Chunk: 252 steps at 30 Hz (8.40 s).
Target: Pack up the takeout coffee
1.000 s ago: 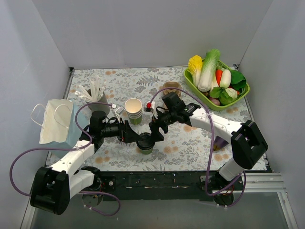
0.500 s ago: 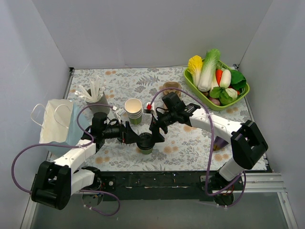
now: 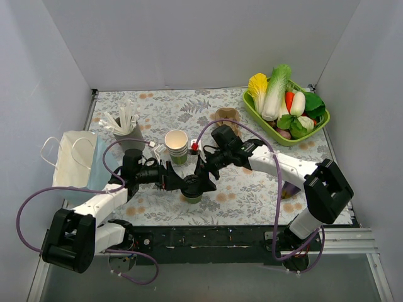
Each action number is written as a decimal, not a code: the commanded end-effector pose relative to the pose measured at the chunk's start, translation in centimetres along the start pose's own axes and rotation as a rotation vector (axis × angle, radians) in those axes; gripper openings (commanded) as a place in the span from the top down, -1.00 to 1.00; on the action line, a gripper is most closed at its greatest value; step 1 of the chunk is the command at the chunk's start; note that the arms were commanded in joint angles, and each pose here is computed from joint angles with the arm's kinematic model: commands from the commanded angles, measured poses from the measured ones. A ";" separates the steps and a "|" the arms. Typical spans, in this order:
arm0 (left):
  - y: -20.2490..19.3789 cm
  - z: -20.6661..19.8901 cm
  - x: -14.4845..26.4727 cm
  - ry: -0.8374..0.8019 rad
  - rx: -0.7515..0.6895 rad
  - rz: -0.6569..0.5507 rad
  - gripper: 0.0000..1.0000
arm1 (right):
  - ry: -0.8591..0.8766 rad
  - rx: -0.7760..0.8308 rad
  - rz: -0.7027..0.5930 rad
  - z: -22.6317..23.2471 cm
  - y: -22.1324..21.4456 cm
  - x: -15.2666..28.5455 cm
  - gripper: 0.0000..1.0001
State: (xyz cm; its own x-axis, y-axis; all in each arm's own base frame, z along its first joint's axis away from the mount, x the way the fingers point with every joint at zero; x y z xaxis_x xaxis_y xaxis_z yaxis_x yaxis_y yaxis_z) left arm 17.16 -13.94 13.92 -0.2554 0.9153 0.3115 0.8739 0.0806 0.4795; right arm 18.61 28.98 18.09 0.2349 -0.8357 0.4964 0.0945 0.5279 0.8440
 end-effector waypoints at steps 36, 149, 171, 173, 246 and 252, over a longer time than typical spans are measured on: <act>-1.2 1.5 -0.5 0.025 -0.004 0.012 -0.76 | 0.311 -0.603 -0.136 -0.6 -5.2 -2.6 -0.93; 2.5 -2.3 -2.1 -0.065 -0.352 0.152 -0.96 | -0.104 -0.082 -0.188 -4.1 -0.6 6.5 -0.96; 10.9 -12.0 6.4 0.163 -0.597 -0.150 -0.96 | -0.023 0.532 0.189 3.5 3.2 -0.2 -0.96; 11.4 -12.1 7.2 0.201 -0.557 -0.206 -0.96 | 0.001 0.556 0.243 3.7 3.4 -1.4 -0.96; 7.5 -10.2 7.6 0.087 -0.517 -0.243 -0.96 | -0.506 0.082 0.243 -3.4 -5.0 16.4 -0.61; 7.1 -10.1 7.3 0.046 -0.572 -0.194 -0.96 | -0.587 0.098 0.322 -4.6 -6.6 17.9 -0.73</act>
State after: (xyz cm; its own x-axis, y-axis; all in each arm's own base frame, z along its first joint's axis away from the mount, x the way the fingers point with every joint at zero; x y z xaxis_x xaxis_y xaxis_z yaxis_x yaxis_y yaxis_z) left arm 17.82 -10.57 27.70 -0.4685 0.8570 0.2145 0.4876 0.0484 0.8717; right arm 25.48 12.51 20.10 -0.2474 -0.6231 0.7420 0.0432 0.7580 0.6509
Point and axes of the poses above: each gripper's point midway between its finger pads, its own x axis back along the fingers, its own z axis along the line the jaws close on, y = z × x, the point moved 8 cm from there along x, back along the fingers, and after that the axes turned 6 degrees about x, right-handed, at the moved point
